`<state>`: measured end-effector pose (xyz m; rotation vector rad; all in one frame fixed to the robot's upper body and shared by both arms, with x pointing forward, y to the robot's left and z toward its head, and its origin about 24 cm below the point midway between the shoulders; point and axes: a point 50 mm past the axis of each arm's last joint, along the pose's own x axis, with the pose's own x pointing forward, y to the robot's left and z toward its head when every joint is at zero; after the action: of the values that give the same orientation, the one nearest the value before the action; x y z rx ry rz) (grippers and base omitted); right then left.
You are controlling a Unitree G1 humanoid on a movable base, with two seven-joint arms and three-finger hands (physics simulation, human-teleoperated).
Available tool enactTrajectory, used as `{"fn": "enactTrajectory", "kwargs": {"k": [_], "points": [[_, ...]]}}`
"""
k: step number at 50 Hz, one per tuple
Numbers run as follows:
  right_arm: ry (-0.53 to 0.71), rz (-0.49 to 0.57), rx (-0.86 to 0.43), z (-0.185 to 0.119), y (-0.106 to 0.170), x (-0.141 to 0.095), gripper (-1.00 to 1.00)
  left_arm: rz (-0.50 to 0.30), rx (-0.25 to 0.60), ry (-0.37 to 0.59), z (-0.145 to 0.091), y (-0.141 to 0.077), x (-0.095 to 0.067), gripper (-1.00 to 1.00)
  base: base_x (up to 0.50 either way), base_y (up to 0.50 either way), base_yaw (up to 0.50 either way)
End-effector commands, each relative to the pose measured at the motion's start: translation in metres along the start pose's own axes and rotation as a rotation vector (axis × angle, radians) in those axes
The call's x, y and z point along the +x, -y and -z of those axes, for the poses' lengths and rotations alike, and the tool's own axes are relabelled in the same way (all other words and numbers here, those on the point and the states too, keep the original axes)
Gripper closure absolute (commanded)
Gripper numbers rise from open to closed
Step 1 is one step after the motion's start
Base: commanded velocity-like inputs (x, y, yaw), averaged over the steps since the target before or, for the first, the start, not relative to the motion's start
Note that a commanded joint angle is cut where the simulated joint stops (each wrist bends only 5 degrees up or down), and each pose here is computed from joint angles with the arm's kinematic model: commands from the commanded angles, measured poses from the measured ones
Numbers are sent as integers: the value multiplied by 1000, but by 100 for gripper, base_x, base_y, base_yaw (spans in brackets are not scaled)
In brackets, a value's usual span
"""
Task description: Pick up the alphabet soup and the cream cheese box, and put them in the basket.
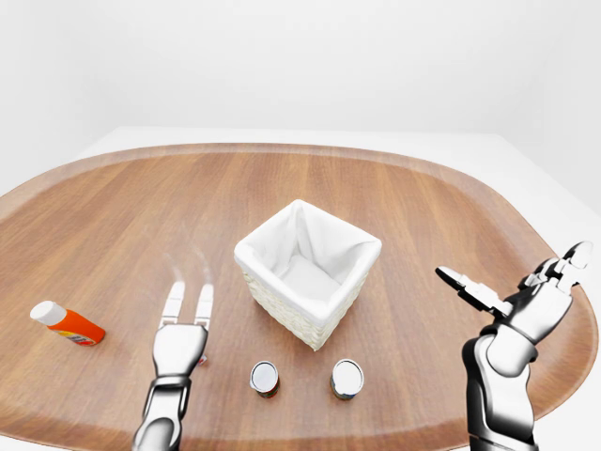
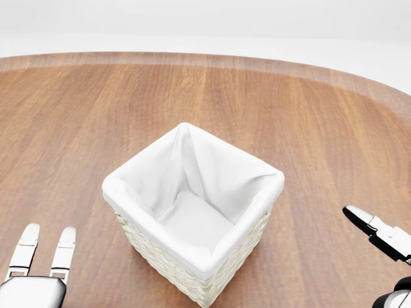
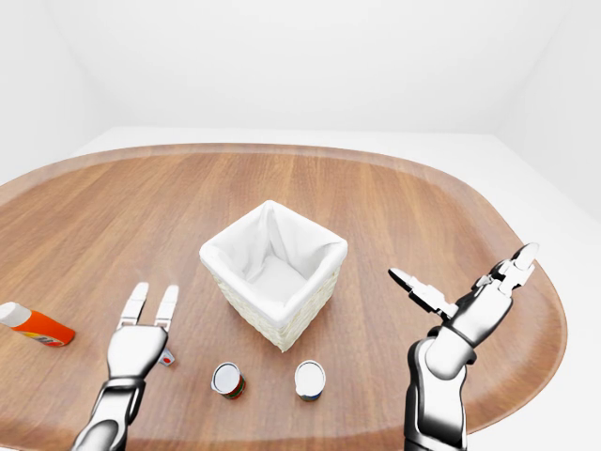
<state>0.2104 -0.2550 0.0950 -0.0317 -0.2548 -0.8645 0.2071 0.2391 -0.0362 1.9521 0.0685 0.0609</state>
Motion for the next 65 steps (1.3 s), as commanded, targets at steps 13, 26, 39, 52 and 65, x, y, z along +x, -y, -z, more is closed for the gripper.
{"fn": "enactTrajectory", "kwargs": {"k": [13,26,39,52,65], "points": [[1,-4,-3,1,-1,0,-100,244,-72,-32,8,45,-14,-100,0,0,0],[2,-4,-5,0,-1,0,-100,346,-54,-10,8,61,-20,-100,0,0,0],[1,-4,-6,0,-1,0,-100,397,-27,33,3,68,-27,-100,0,0,0],[1,-6,-5,2,-2,0,-100,552,-11,36,0,83,-29,-100,0,0,0],[1,-5,-6,2,-1,0,-100,592,-2,29,2,85,-27,100,0,0,0]]}}
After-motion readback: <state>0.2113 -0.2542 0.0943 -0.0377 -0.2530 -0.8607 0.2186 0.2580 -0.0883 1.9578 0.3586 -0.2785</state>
